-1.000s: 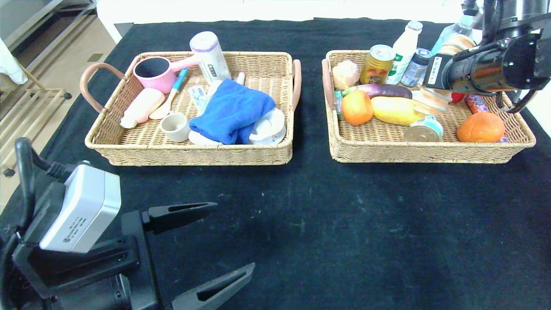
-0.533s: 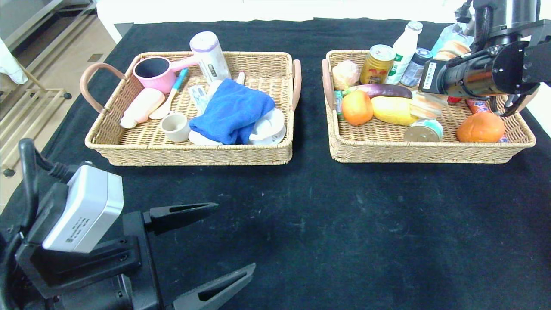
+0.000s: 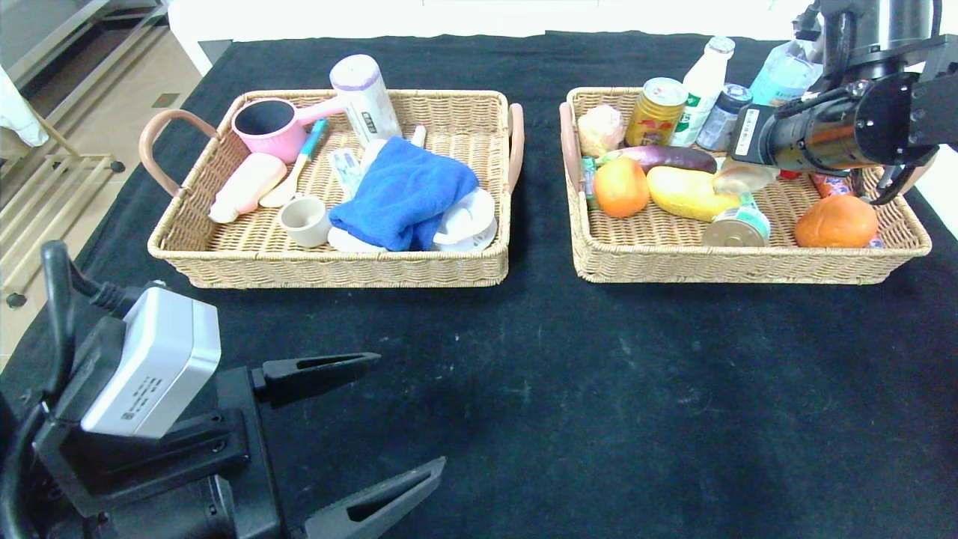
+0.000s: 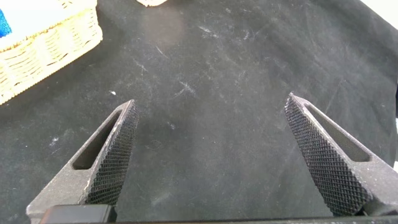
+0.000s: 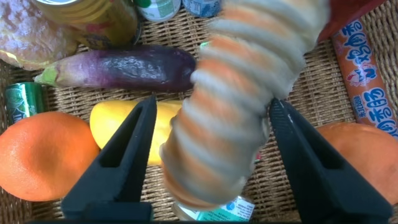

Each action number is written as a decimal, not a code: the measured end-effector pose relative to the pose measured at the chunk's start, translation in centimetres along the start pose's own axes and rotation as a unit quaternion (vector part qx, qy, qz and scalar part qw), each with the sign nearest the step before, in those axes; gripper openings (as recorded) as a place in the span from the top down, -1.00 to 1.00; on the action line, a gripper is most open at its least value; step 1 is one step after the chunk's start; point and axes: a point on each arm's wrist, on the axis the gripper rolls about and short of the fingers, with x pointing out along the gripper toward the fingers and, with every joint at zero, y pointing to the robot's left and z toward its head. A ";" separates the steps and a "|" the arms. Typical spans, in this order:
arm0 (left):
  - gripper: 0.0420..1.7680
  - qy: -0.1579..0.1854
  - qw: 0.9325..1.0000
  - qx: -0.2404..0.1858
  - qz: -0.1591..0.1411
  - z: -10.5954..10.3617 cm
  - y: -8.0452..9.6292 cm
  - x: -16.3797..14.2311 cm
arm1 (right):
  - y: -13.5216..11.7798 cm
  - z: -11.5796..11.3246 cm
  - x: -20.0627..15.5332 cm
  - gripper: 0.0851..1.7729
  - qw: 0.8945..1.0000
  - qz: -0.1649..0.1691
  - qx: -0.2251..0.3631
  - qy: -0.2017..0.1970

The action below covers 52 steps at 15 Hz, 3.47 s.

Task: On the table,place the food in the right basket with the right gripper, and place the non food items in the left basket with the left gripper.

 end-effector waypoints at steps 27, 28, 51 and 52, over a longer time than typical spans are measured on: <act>-0.94 -0.004 0.996 0.003 0.092 0.4 0.3 -0.9 | -3.5 -6.4 -16.2 -0.91 0.978 0.152 -0.125 0.073; -0.94 0.000 0.994 0.002 0.105 0.3 0.3 -1.3 | -4.7 -6.5 -17.3 -0.91 0.972 0.179 -0.131 0.073; -0.94 0.030 0.954 -0.022 0.298 -0.3 -7.0 -18.5 | -20.6 -15.4 -36.3 -0.92 0.940 0.266 -0.211 0.012; -0.94 0.025 0.953 -0.021 0.302 -0.1 -7.8 -19.0 | -20.7 -15.9 -37.1 -0.92 0.943 0.259 -0.209 0.011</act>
